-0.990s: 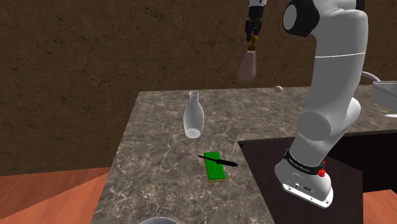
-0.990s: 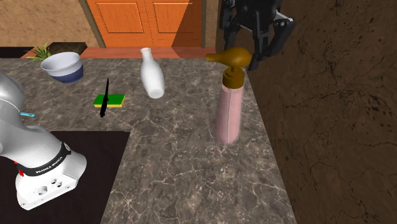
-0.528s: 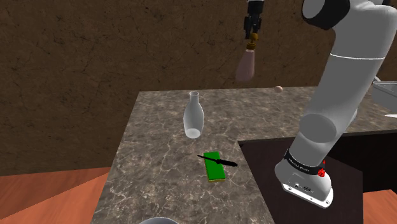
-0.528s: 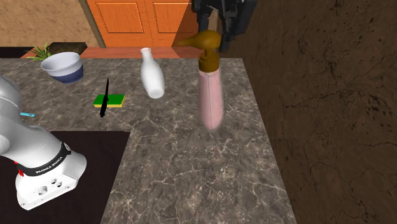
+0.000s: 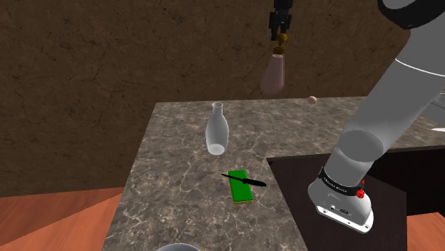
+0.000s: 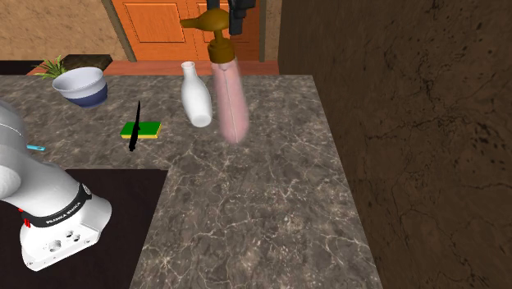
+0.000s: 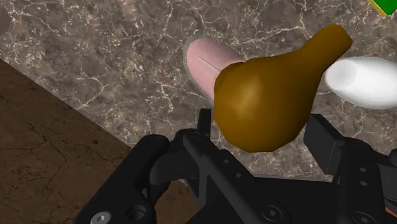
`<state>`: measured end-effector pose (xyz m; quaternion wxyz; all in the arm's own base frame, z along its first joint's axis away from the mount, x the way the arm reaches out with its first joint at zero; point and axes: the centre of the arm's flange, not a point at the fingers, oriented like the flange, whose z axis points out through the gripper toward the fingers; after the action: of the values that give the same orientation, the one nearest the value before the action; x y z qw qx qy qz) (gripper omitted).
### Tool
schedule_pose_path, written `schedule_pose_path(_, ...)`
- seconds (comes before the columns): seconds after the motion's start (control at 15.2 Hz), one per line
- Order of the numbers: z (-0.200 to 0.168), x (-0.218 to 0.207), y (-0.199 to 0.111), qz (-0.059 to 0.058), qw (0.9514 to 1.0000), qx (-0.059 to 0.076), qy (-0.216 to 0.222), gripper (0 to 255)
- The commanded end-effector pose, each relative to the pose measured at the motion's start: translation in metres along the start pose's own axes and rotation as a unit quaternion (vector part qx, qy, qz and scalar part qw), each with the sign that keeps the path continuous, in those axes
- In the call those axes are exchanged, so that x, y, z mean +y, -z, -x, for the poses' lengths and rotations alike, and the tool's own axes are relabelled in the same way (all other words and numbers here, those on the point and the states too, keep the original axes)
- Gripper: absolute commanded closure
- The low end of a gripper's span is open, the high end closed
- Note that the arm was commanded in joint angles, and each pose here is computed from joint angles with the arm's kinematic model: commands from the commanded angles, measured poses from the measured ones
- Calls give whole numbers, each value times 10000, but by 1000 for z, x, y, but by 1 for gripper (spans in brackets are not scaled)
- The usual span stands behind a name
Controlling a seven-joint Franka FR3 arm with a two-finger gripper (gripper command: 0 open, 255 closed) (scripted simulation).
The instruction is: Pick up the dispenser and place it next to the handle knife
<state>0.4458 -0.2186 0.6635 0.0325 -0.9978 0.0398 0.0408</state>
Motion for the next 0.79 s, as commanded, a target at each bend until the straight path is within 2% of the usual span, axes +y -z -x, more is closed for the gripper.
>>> schedule_pose_path(0.0,12,-22,0,5,10000,-1,-9,255)
schedule_pose_path(0.73,65,-155,21,5,10000,-1,-9,255)
